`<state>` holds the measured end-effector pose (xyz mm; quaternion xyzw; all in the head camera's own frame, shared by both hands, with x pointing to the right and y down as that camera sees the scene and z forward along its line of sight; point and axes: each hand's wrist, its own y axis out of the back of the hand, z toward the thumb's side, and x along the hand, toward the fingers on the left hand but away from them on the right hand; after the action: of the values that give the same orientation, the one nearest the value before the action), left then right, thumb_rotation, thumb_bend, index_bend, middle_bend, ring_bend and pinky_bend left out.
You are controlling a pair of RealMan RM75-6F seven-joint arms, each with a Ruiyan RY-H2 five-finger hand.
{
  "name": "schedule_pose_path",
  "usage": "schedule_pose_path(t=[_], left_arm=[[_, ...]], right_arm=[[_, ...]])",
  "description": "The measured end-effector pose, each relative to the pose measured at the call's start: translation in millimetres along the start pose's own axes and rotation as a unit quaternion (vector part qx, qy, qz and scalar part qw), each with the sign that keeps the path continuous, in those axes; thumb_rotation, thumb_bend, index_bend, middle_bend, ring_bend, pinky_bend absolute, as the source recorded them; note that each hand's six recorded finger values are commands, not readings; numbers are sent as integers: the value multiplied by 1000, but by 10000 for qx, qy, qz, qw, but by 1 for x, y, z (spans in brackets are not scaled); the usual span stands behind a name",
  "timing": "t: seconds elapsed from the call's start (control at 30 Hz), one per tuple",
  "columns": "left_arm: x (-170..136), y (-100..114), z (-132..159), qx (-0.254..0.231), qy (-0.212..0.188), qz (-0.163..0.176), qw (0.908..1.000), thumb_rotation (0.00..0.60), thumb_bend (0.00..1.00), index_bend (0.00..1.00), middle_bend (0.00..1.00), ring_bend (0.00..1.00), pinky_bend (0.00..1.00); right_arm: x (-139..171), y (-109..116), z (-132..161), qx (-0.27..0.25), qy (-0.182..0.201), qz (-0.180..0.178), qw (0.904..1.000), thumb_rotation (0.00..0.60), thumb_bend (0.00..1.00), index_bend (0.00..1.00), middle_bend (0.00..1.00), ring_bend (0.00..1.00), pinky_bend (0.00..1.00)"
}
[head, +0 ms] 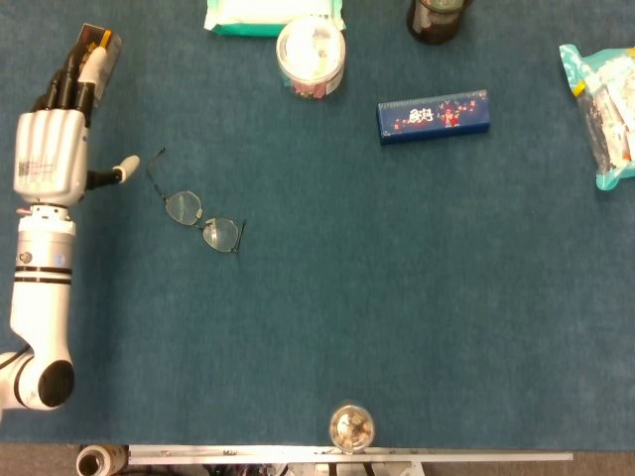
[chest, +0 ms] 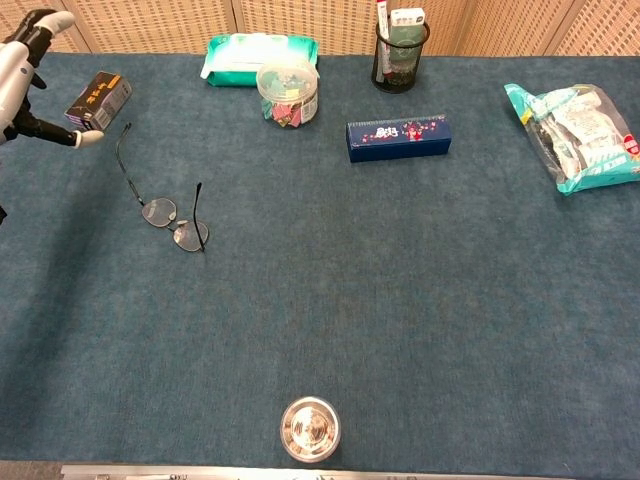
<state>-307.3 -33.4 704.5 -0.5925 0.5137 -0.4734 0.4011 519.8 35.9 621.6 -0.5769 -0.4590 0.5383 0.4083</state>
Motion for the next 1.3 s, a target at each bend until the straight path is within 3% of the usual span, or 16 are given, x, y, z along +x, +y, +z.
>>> schedule_pose_path(t=[0.47, 1.3], left_arm=[[19, -4, 14, -90, -180, -40, 9998, 600, 36, 0, 0, 131, 324], [-6, -6, 41, -469, -538, -169, 9973, 600, 36, 0, 0, 131, 324]], right_arm=[[1, -2, -1, -4, -22, 28, 10000, 600, 221, 435, 390, 342, 579], [1, -4, -1, -38, -36, 34, 10000, 600, 221, 435, 390, 342, 579]])
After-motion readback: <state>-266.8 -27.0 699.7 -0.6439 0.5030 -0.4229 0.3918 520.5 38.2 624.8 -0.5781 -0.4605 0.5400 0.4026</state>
